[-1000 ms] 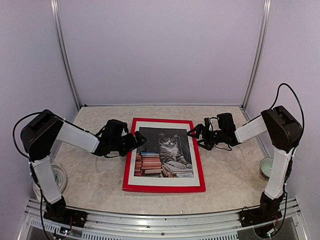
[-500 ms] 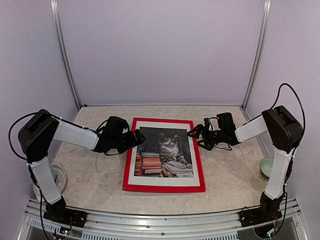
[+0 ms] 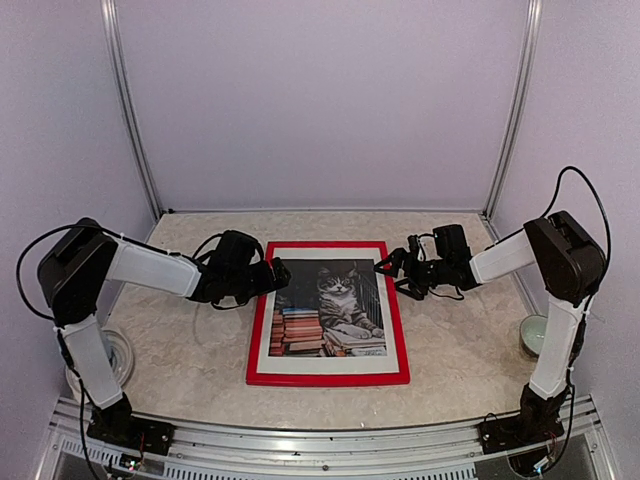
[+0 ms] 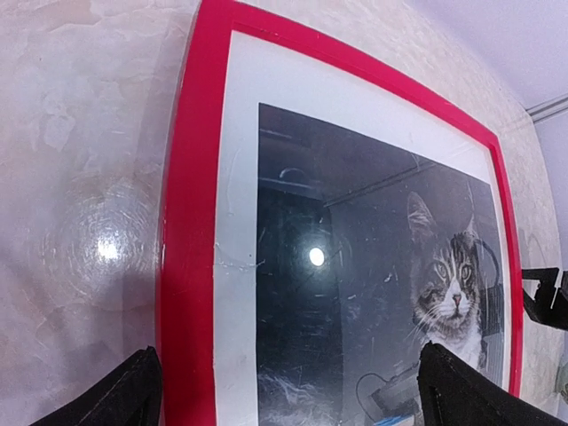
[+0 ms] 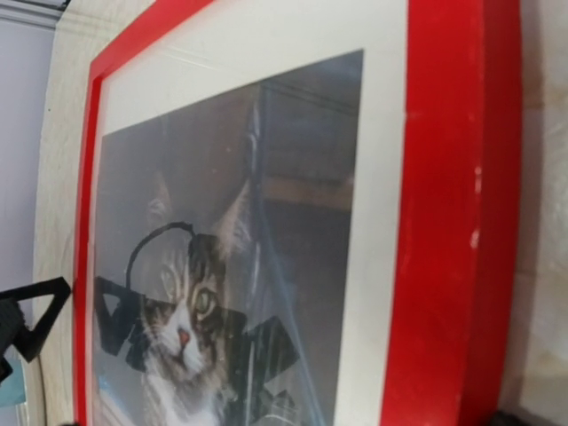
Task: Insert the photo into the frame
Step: Place the photo frame at the center of the board.
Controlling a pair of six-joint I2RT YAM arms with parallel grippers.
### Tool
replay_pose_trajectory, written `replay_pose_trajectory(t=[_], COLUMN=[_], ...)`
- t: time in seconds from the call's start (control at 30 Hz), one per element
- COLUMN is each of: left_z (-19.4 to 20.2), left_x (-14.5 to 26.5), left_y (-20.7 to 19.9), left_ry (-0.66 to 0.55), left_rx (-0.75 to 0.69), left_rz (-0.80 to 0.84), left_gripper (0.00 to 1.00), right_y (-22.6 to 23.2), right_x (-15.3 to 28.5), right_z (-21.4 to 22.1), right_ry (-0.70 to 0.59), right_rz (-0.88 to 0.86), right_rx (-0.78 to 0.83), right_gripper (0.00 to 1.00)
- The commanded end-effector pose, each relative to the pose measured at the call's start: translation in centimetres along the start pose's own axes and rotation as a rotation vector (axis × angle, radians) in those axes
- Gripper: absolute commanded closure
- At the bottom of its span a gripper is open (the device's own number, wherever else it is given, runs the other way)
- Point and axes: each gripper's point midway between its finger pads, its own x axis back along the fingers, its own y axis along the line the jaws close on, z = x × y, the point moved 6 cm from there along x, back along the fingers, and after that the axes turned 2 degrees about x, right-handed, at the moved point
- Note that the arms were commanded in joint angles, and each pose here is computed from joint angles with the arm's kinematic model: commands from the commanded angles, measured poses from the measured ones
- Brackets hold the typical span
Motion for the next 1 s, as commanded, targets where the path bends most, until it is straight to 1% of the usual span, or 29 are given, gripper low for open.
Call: replay_pose_trajectory(t=[0.0,0.13,0.27,0.5,0.73,0.97], left_z=[-1.2,-1.3,-1.9,-3.3,-4.6,-5.7], left_x=[0.1,0.2,1.0,3.9,8.3,13.2], left_y=[-2.1,-2.1,-2.6,-3.8,-3.6,-2.8], left_ry=[-0.051,-0.06,-0.093,-0.177,-0.266,-0.369], left_rx=[-0.035,-0.034,-0.044,-0.091,-0.113,-0.148], left_rz=[0.032,0.027,0.031,0.022,0.015,-0.014], left_gripper=[0.01,0.01,0.01,0.01,0.01,0.01], right_y=[1.9,1.9,2.1,2.1,3.1,5.8], right_x=[0.3,0.4,0.6,2.5,6.5,12.0], right_z=[-0.8,-0.8,-1.1,-2.1,-3.1,-2.7], right_ry=[-0.013,-0.012,-0.022,-0.066,-0.144,-0.24], right_rz=[-0.035,-0.032,-0.003,0.128,0.262,0.349], right_rx=[0.041,0.042,0.064,0.13,0.251,0.462], right_gripper=[0.01,0.01,0.01,0.01,0.01,0.01])
